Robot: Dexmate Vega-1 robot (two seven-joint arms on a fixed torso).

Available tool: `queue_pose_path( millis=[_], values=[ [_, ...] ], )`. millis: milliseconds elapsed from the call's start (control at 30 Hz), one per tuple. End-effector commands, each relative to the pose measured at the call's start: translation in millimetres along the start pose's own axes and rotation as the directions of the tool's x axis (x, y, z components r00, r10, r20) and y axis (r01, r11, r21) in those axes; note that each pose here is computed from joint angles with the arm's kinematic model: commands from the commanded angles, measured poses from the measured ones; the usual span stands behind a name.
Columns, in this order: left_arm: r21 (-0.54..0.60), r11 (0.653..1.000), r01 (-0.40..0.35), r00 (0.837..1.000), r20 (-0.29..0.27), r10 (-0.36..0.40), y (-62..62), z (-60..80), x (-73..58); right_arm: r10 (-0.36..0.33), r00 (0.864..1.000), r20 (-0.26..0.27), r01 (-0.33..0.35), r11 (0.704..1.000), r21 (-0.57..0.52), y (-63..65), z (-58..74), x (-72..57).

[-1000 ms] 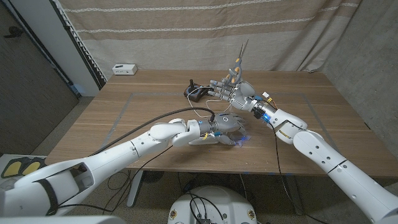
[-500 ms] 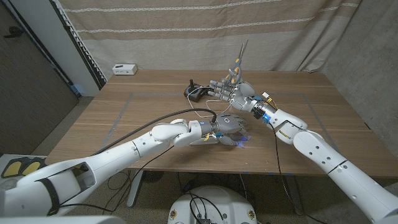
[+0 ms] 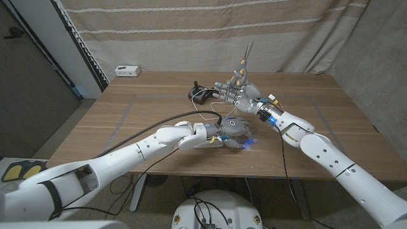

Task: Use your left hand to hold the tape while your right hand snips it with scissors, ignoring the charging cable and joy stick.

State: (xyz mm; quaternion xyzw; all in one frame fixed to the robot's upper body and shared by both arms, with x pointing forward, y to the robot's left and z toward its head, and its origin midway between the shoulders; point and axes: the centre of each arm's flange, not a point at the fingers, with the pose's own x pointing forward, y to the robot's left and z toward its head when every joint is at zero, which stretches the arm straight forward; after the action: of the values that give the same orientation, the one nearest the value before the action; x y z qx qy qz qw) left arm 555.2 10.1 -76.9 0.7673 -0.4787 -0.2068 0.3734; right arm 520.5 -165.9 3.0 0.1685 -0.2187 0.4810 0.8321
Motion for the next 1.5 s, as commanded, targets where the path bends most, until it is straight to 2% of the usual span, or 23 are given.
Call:
queue_pose_path(
  millis=[33,600,1500],
  values=[
    [0.015,0.999,0.031,1.000,-0.002,-0.031,-7.8,-2.6,2.2,-0.004,1.000,-0.003,0.004,1.000,-0.003,0.1,0.5,0.1],
    [0.035,0.998,0.060,0.998,-0.023,-0.059,-12.4,-9.9,2.8,0.002,1.000,-0.010,-0.002,1.000,-0.006,-0.5,1.1,3.9],
    [0.036,0.991,0.130,0.991,-0.034,-0.129,-21.4,-16.3,5.7,-0.006,1.000,-0.016,0.006,1.000,-0.014,-1.3,5.0,3.0]
  ],
)
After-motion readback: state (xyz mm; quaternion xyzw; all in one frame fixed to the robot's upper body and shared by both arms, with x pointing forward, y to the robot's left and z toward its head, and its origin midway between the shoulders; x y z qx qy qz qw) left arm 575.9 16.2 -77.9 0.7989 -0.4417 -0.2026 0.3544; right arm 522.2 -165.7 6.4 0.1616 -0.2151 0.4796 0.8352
